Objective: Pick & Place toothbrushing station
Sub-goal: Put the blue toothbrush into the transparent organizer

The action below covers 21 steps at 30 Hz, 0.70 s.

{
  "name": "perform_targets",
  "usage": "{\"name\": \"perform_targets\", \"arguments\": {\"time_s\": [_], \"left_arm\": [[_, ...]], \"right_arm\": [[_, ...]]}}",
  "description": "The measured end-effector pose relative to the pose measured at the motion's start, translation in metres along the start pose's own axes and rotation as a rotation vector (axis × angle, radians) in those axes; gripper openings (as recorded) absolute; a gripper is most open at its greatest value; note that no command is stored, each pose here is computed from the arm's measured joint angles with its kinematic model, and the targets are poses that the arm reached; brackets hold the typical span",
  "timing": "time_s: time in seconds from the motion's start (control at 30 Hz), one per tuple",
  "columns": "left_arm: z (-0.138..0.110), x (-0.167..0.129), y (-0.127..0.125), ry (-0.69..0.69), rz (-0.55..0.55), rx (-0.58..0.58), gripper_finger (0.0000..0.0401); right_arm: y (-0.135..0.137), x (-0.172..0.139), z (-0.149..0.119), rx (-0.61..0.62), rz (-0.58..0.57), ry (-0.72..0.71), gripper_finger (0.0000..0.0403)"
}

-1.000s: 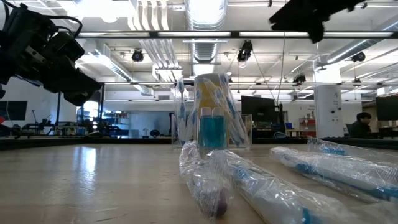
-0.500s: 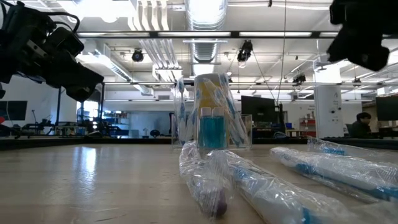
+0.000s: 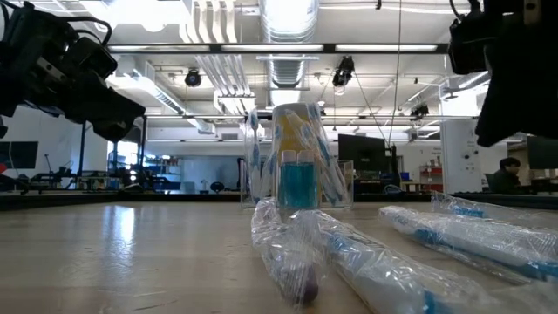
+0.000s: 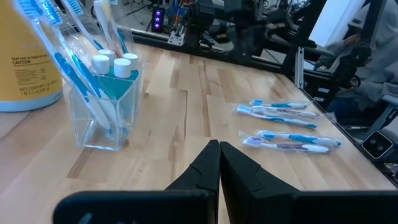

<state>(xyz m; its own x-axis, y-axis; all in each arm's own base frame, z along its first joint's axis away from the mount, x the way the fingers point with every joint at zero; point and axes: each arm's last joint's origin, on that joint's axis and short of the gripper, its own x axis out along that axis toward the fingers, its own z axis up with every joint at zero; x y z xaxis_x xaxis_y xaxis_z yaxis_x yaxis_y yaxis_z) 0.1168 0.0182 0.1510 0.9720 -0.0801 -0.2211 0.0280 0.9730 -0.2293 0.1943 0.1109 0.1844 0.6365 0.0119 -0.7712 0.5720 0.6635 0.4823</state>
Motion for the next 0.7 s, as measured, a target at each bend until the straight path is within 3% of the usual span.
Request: {"name": "perform_targets", "arguments": {"time_s": [0.17,0.37,0.57,0.7], "left_arm": [[0.000,0.000,0.000,0.000,0.000,0.016,0.0012],[0.000,0.000,0.000,0.000,0.000,0.028,0.0012],[0.000,0.000,0.000,0.000,0.000,0.034,0.0012],[0.000,0.000,0.000,0.000,0.000,0.034,0.0012]], "right_arm": [[0.024,0.023,-0.008,-0.008,-0.026,0.117,0.0081],[0.063,0.039,-0.006,-0.017,-0.015,0.212,0.0136],[0.091,0.040,-0.003,0.058,-0.210,0.285,0.0187],[0.109,0.044,-0.003,0.005,-0.310,0.341,0.0202]]}}
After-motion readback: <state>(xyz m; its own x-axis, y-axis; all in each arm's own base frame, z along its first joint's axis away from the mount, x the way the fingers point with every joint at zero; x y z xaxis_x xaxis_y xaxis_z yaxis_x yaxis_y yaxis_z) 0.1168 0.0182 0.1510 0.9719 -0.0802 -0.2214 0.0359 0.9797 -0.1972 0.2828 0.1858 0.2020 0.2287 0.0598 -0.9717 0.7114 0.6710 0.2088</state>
